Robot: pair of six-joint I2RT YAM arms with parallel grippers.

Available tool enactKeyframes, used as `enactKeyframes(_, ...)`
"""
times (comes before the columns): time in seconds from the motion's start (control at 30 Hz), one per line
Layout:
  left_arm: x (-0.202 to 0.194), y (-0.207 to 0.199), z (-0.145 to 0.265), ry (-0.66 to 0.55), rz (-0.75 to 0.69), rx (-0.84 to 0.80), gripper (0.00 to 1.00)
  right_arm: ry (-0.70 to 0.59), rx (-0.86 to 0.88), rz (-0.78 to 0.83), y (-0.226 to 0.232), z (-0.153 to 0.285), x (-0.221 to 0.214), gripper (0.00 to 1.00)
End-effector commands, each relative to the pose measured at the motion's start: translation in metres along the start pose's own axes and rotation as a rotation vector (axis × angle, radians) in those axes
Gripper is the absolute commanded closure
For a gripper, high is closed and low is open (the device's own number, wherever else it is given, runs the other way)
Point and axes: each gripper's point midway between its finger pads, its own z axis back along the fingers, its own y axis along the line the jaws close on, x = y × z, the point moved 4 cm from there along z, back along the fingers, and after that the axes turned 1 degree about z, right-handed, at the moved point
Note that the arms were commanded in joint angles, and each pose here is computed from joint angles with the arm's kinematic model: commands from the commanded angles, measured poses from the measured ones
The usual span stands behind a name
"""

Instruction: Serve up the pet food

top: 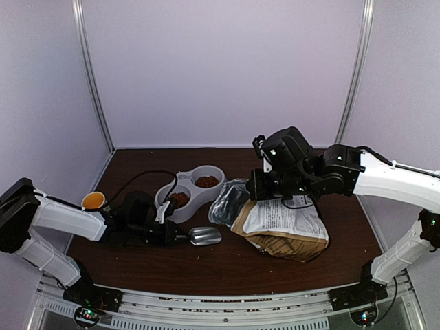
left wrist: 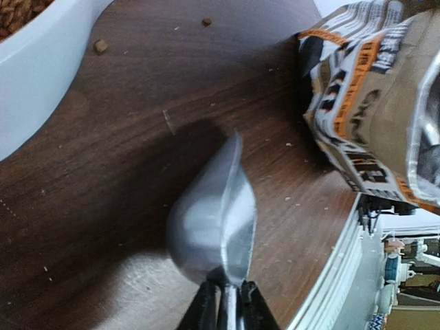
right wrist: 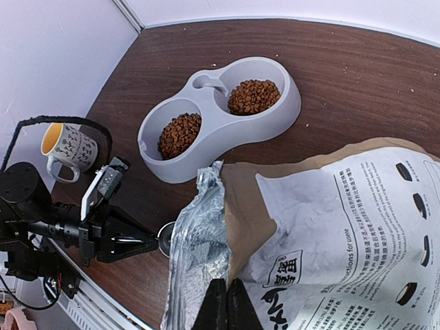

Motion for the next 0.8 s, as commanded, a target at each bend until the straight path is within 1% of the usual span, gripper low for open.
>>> enactKeyframes(0.0,-0.006,0.014,-0.011,0.031,-0.003,0.037,0.79,-0.067,-0.004,-0.014,-0.001,0.004,0.016,1.00)
enactKeyframes(0.27,-0.012,0.026,-0.015,0.068,-0.025,0.101,0.64,-0.069,-0.015,-0.017,-0.005,0.005,0.015,1.00)
enactKeyframes(0.37,-0.014,0.032,-0.012,0.082,-0.044,0.151,0.53,-0.067,-0.014,-0.020,-0.005,0.004,0.013,1.00)
enactKeyframes(0.6,-0.013,0.046,0.010,0.113,-0.134,0.348,0.27,-0.069,-0.010,-0.017,-0.005,0.004,0.013,1.00)
enactKeyframes(0.63,-0.012,0.048,0.014,0.117,-0.154,0.381,0.21,-0.069,-0.008,-0.018,-0.005,0.004,0.013,1.00)
enactKeyframes(0.7,-0.009,0.052,0.023,0.121,-0.176,0.452,0.11,-0.071,-0.007,-0.017,-0.005,0.004,0.014,1.00)
enactKeyframes(0.77,-0.005,0.053,0.032,0.124,-0.208,0.512,0.03,-0.069,-0.008,-0.015,-0.005,0.004,0.013,1.00)
